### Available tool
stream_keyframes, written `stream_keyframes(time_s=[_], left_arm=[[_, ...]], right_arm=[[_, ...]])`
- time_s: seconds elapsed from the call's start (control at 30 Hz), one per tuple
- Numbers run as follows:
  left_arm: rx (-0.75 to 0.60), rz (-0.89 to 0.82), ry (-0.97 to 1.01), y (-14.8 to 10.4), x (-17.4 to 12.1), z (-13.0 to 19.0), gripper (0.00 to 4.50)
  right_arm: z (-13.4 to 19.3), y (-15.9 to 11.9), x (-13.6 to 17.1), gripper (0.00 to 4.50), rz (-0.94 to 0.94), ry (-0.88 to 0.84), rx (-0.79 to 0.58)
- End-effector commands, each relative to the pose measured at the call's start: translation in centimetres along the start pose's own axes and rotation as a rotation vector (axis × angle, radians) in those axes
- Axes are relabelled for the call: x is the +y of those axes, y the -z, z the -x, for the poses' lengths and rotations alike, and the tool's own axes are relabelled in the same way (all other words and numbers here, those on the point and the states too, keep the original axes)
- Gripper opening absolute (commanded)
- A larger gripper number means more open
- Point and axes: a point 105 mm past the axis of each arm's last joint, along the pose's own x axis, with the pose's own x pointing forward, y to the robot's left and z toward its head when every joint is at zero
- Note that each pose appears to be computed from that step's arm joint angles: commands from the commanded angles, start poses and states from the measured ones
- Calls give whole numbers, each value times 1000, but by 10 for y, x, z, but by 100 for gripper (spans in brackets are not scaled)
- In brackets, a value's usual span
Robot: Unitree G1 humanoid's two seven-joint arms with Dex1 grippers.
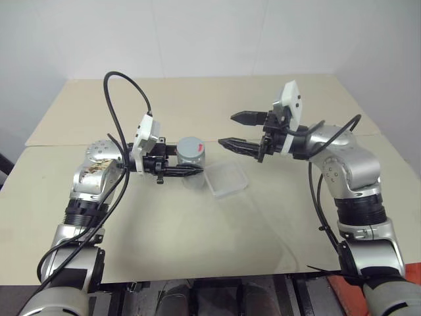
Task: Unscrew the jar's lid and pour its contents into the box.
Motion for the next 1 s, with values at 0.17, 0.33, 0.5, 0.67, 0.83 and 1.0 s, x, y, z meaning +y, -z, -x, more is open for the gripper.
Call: stream_keyframes(time_s=[0.17,0.33,0.5,0.67,0.83,1.0], left_arm=[[-28,-41,-72,-9,16,-10,196],[-42,-42,-70,-9,18,-15,196],[-60,-47,-59,-13,17,-16,196],[-67,-50,-48,-14,14,-16,196],[-68,-52,-47,-14,13,-14,196],[-63,-52,-46,-14,12,-11,196]], right_arm=[[-7,-37,30,446,114,-124,-104],[-26,-41,43,446,121,-166,-114],[-49,-35,39,446,127,-139,-86],[-58,-30,31,446,123,-124,-67],[-60,-24,25,446,115,-115,-45],[-51,-22,18,446,107,-100,-41]])
